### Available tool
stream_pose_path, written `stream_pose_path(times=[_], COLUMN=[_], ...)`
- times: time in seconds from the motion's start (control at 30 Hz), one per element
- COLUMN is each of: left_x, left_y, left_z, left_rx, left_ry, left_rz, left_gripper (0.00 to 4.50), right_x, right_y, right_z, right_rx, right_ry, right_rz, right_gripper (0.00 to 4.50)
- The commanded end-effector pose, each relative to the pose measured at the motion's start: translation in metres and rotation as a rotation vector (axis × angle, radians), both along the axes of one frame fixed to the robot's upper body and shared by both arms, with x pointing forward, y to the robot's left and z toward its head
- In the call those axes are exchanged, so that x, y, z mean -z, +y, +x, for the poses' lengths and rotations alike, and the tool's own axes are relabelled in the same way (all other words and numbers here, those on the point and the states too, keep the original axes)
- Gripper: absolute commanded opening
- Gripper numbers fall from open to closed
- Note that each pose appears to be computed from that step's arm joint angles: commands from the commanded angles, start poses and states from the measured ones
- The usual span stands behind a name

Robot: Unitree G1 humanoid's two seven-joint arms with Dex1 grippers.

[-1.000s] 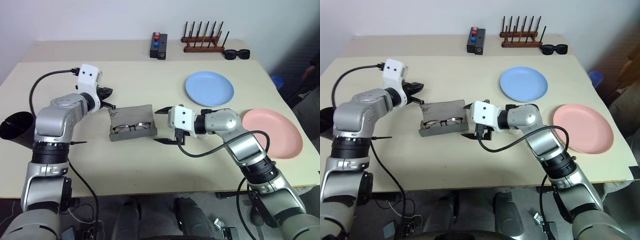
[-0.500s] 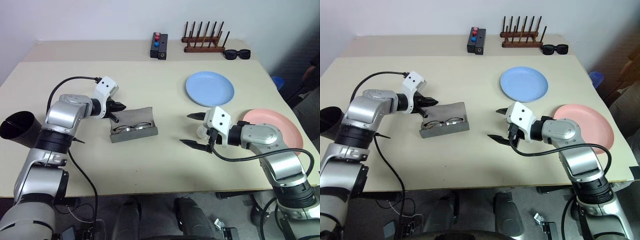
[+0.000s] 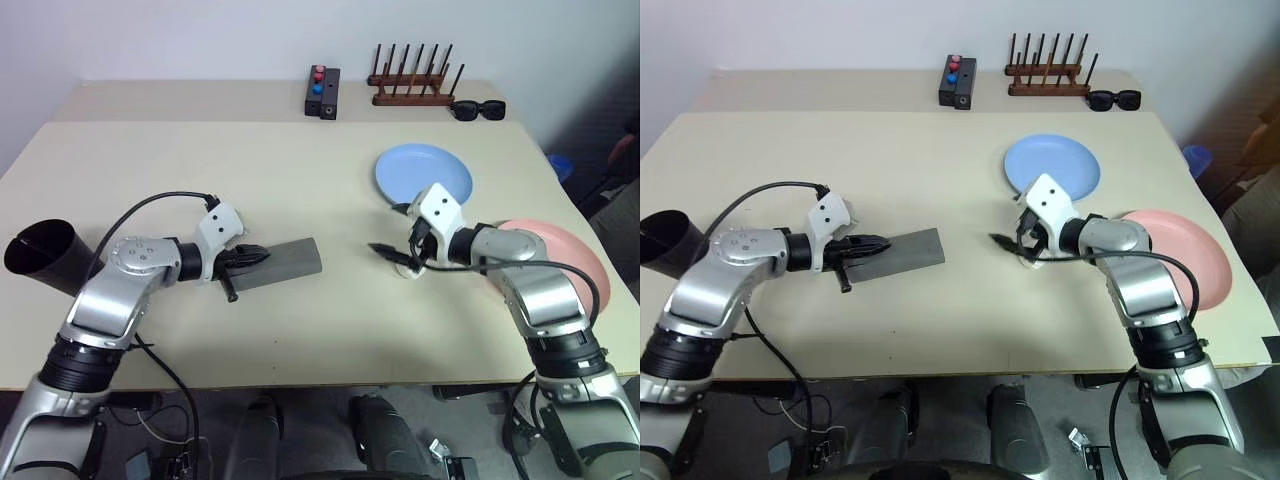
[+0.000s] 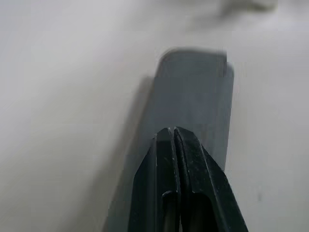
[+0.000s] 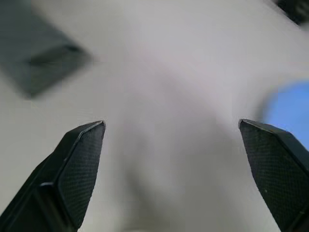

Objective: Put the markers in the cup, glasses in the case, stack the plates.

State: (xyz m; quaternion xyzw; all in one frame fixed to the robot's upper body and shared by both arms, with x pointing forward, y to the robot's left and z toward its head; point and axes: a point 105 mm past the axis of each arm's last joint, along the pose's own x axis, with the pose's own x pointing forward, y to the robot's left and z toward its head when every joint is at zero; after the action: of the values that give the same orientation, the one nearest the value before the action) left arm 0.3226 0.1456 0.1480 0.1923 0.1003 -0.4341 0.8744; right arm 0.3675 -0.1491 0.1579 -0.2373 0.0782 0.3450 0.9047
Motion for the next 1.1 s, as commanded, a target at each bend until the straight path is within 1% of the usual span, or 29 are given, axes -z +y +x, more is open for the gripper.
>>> stream_pose_path(times=[0.03, 0.07, 0.13, 0.2, 0.3, 0.37, 0.4, 0.43, 0.53, 0.57, 0.6, 0.63, 0.67, 0.7, 0.77, 0.87, 0.97, 1.0, 1.1], left_x=[-0.045, -0.049, -0.051, -0.05, -0.049, -0.047, -0.046, -0.045, -0.043, -0.043, -0.043, -0.044, -0.044, -0.044, -0.046, -0.044, -0.038, -0.037, -0.031], left_y=[-0.005, -0.007, -0.013, -0.019, -0.028, -0.029, -0.028, -0.027, -0.025, -0.025, -0.026, -0.029, -0.031, -0.034, -0.044, -0.055, -0.079, -0.083, -0.101], left_z=[0.002, 0.001, -0.008, -0.018, -0.035, -0.042, -0.043, -0.044, -0.045, -0.045, -0.045, -0.046, -0.046, -0.047, -0.051, -0.055, -0.056, -0.056, -0.053], left_rx=[-0.077, -0.091, -0.074, -0.042, -0.001, 0.006, -0.001, -0.008, -0.031, -0.033, -0.032, -0.024, -0.019, -0.007, 0.043, 0.092, 0.187, 0.205, 0.265], left_ry=[-0.206, -0.227, -0.26, -0.275, -0.269, -0.26, -0.257, -0.256, -0.249, -0.252, -0.256, -0.259, -0.262, -0.264, -0.259, -0.235, -0.171, -0.16, -0.18], left_rz=[-0.159, -0.188, -0.191, -0.196, -0.269, -0.292, -0.293, -0.295, -0.308, -0.315, -0.322, -0.333, -0.34, -0.347, -0.379, -0.396, -0.431, -0.435, -0.396], left_gripper=[0.04, 0.04, 0.04, 0.04, 0.04, 0.0, 0.0, 0.0, 0.0, 0.0, 0.0, 0.0, 0.0, 0.0, 0.0, 0.0, 0.0, 0.0, 0.0], right_x=[-0.012, -0.01, -0.005, -0.003, 0.006, 0.011, 0.013, 0.013, 0.013, 0.013, 0.011, 0.008, 0.005, 0.0, -0.015, -0.031, -0.052, -0.054, -0.049], right_y=[-0.011, -0.014, -0.018, -0.02, -0.027, -0.031, -0.032, -0.033, -0.033, -0.032, -0.032, -0.032, -0.033, -0.036, -0.047, -0.06, -0.08, -0.082, -0.109], right_z=[0.022, 0.028, 0.04, 0.051, 0.066, 0.07, 0.072, 0.073, 0.076, 0.075, 0.074, 0.073, 0.072, 0.07, 0.061, 0.04, -0.016, -0.028, -0.066], right_rx=[0.088, 0.103, 0.119, 0.141, 0.165, 0.169, 0.169, 0.166, 0.159, 0.15, 0.142, 0.14, 0.14, 0.146, 0.154, 0.148, 0.038, 0.013, 0.052], right_ry=[-0.104, -0.123, -0.153, -0.162, -0.163, -0.157, -0.158, -0.161, -0.166, -0.175, -0.188, -0.206, -0.218, -0.239, -0.278, -0.283, -0.288, -0.283, -0.186], right_rz=[-0.107, -0.159, -0.26, -0.296, -0.376, -0.402, -0.413, -0.421, -0.421, -0.428, -0.438, -0.445, -0.45, -0.459, -0.467, -0.429, -0.374, -0.367, -0.377], right_gripper=[4.5, 4.5, 4.5, 4.5, 4.5, 3.99, 3.66, 3.22, 1.62, 1.18, 0.59, 0.21, 0.09, 0.09, 0.09, 0.09, 0.09, 0.09, 0.09])
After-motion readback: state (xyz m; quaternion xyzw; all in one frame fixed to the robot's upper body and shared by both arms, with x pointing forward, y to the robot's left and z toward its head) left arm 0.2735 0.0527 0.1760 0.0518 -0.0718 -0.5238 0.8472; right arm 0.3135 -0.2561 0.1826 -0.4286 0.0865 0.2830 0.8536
